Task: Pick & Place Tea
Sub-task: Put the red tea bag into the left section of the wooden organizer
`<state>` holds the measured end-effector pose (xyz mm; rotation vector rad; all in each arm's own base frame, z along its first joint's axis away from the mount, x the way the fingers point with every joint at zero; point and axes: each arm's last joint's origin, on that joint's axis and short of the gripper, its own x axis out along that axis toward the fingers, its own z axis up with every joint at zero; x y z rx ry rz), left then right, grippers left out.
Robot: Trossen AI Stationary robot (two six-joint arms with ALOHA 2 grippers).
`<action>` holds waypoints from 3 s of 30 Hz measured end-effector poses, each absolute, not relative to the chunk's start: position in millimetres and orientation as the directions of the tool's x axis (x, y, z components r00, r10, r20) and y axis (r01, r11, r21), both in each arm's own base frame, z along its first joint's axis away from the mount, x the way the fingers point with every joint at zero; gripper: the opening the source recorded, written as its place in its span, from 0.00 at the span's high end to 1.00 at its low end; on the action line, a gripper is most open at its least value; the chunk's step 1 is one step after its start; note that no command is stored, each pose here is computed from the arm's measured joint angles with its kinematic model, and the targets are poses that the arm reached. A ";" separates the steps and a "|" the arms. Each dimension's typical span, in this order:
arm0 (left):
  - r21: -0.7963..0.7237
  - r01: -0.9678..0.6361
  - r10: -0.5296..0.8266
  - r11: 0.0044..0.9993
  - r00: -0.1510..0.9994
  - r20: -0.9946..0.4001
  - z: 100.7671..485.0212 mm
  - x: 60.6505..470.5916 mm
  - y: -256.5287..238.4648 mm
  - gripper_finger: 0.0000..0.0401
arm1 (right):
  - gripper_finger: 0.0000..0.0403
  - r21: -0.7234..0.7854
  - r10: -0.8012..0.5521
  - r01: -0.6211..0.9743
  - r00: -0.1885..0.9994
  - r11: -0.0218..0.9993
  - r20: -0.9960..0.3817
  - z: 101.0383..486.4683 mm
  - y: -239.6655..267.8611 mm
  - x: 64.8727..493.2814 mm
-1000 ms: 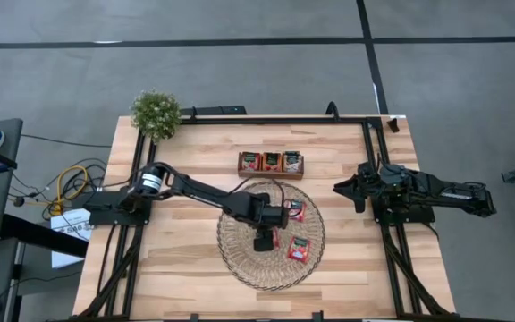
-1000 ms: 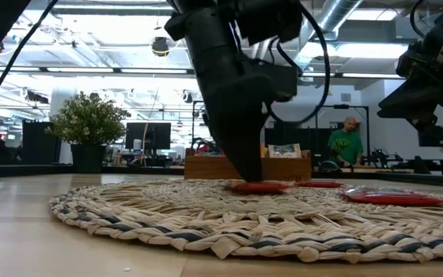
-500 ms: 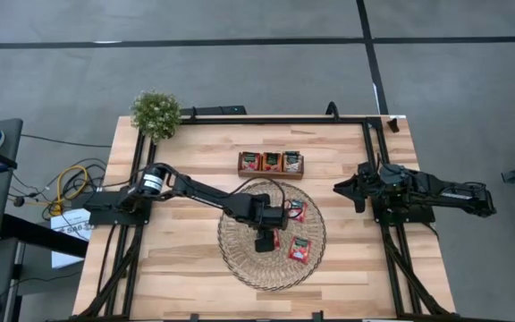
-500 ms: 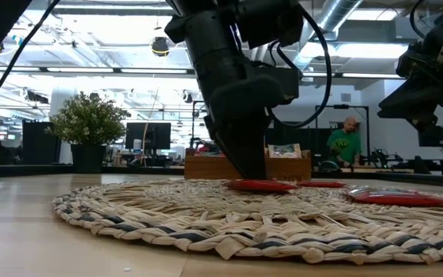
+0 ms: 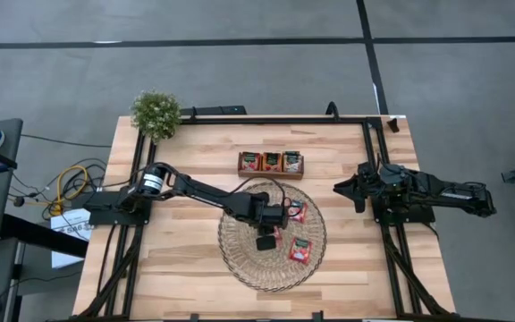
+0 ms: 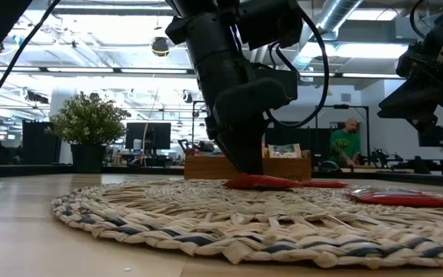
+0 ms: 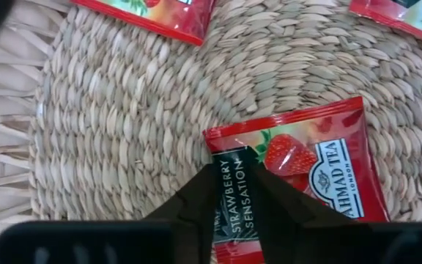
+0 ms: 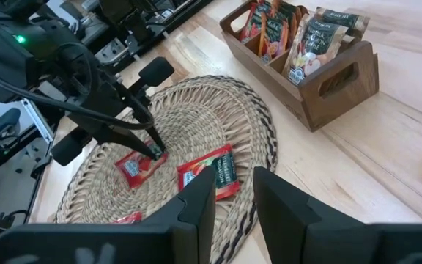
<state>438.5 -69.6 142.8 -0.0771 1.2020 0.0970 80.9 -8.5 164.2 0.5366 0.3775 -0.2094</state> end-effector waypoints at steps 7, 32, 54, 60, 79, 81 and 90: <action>-0.002 -0.138 0.050 0.990 0.368 -0.928 148.9 437.0 -69.0 0.93 | 0.78 0.457 -0.096 0.291 0.910 0.841 -0.403 164.2 -8.5 80.9; 0.218 -0.091 0.236 0.972 0.362 -0.902 235.1 445.8 -64.8 1.00 | 0.78 0.457 -0.095 0.290 0.910 0.841 -0.403 164.2 -8.5 80.9; 0.532 -0.017 0.528 0.846 0.154 -0.835 285.3 430.1 25.5 1.00 | 0.78 0.457 -0.096 0.291 0.910 0.840 -0.403 164.1 -8.5 81.0; 0.487 -0.063 0.491 0.871 0.120 -0.863 284.5 426.7 59.8 1.00 | 0.78 0.457 -0.096 0.291 0.910 0.840 -0.403 164.2 -8.6 80.9; 0.360 -0.106 0.373 0.927 0.157 -0.914 278.0 422.4 117.1 1.00 | 0.78 0.457 -0.097 0.291 0.910 0.840 -0.403 164.1 -8.6 80.9; 0.357 -0.098 0.368 0.929 0.137 -0.920 271.6 421.5 118.1 1.00 | 0.78 0.457 -0.097 0.291 0.910 0.840 -0.403 164.1 -8.6 81.0; 0.358 -0.065 0.363 0.932 0.127 -0.923 245.8 422.9 120.0 1.00 | 0.78 0.457 -0.097 0.292 0.910 0.840 -0.403 164.1 -8.6 80.9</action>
